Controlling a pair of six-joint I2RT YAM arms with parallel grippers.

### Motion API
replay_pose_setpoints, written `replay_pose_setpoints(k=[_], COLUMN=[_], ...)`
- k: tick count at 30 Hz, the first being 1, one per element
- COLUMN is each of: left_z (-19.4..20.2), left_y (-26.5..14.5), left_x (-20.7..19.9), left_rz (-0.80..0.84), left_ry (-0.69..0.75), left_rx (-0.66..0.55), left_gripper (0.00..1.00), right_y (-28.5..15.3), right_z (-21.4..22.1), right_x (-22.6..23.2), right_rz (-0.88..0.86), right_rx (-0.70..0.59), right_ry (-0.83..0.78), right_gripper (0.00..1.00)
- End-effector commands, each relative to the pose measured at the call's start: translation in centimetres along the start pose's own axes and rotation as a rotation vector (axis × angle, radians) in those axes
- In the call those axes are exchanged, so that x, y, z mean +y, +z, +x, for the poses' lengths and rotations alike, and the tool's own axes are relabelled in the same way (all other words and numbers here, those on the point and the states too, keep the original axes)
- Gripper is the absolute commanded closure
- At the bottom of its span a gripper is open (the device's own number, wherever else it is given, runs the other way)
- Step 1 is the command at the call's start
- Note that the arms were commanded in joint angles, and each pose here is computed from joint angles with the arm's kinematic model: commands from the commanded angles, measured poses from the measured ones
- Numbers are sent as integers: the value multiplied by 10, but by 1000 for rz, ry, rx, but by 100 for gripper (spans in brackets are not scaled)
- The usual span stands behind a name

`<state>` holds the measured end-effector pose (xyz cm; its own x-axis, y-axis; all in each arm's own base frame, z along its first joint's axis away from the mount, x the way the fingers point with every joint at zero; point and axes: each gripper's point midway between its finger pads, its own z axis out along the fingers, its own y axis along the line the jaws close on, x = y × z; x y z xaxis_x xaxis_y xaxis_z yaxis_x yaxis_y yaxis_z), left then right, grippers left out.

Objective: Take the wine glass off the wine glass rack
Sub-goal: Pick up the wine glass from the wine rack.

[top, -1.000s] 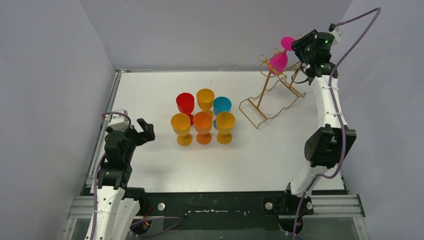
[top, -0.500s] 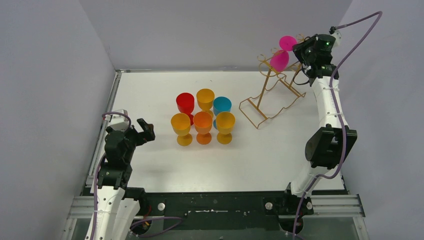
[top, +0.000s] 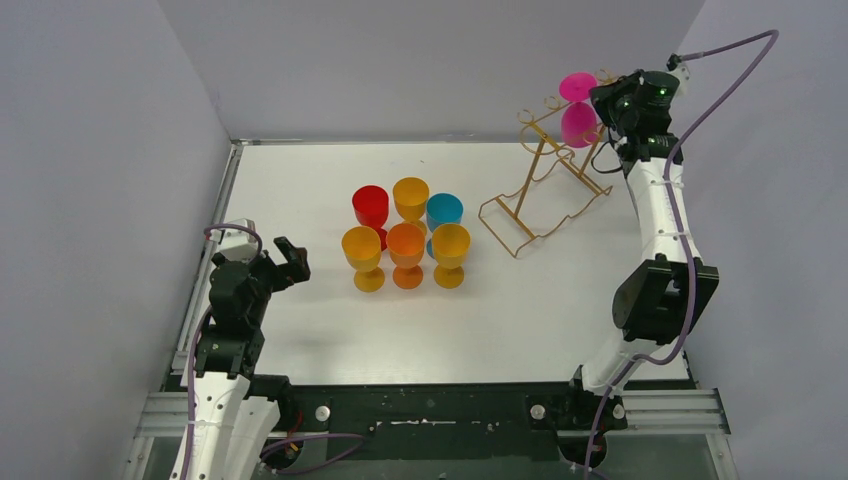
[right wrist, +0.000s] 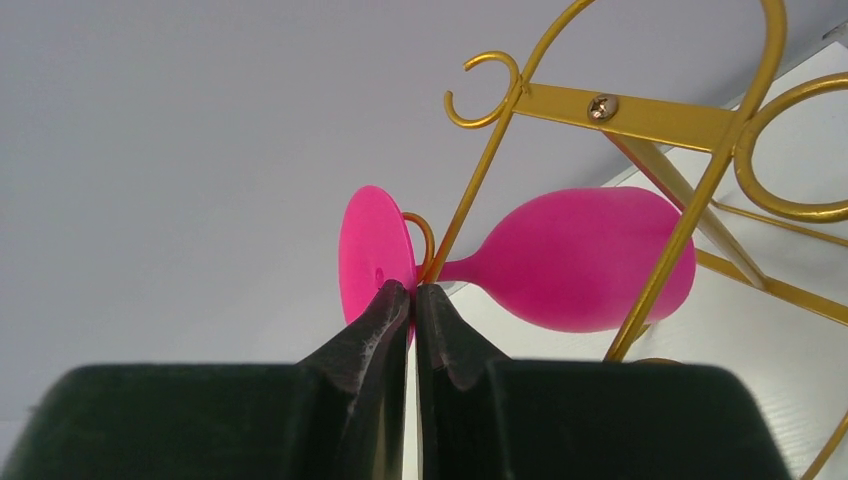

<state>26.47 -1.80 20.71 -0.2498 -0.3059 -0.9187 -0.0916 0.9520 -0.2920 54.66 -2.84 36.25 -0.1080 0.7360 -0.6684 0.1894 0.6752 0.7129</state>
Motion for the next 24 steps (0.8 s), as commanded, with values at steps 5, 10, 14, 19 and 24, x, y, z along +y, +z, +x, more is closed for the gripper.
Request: replay_pose_setpoints(k=[5, 10, 14, 19, 24], left_z=[-12, -12, -13, -14, -14], left_y=[1, 1, 0, 0, 0], left_x=[-3, -3, -3, -3, -3], left_rz=[16, 17, 16, 17, 17], left_ry=[7, 6, 5, 5, 5], left_rx=[-47, -50, -54, -57, -56], left_gripper=[3, 3, 3, 3, 3], right_y=[-26, -25, -24, -16, -12], right_z=[-30, -39, -45, -38, -34], right_x=[37, 47, 49, 48, 51], right_rz=[-181, -247, -271, -285, -301], right_rx=[-102, -147, -181, -151, -136], right_ry=[132, 246, 305, 343, 354], right_gripper=[100, 100, 100, 100, 100])
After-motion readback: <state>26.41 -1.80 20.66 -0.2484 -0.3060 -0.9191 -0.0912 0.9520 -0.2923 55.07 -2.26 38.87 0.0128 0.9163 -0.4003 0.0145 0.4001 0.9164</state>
